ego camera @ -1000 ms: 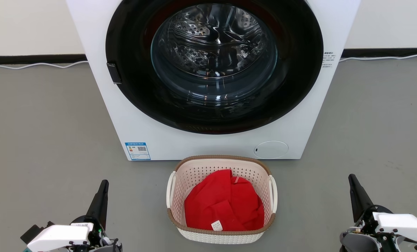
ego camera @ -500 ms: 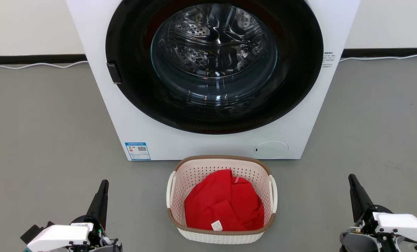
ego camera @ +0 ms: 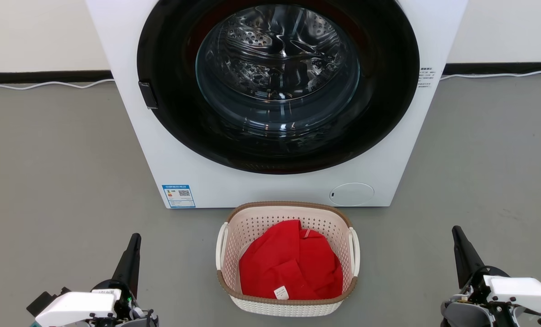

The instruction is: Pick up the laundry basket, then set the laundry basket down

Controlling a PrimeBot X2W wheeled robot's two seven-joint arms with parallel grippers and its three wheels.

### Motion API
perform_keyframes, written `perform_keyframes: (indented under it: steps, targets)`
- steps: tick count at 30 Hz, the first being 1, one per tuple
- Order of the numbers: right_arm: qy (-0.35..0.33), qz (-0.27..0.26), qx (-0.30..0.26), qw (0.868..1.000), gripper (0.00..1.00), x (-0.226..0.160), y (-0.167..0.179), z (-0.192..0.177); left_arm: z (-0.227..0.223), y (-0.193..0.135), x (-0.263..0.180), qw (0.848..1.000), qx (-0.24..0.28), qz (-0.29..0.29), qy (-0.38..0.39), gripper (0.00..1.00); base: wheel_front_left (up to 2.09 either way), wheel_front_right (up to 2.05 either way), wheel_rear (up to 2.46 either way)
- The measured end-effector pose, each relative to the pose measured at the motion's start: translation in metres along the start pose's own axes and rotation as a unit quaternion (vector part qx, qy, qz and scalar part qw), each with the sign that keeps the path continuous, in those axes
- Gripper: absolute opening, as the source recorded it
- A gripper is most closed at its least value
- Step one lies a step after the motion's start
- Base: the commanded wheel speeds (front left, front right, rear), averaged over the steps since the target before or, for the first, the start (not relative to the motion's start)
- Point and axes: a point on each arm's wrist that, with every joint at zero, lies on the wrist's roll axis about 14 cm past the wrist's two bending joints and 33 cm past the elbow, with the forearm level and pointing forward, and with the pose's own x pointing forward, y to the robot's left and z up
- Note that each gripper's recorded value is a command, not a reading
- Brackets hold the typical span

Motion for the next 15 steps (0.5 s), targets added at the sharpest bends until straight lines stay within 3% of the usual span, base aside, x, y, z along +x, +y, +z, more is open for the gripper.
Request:
perform_keyframes:
  steps: [15]
  targets:
    - [0.000, 0.000, 0.000, 1.000, 0.00, 0.0000, 0.0000, 0.0000, 0.0000, 0.0000, 0.0000, 1.000, 0.000, 0.000, 0.000, 0.00, 0.00, 0.00, 0.00]
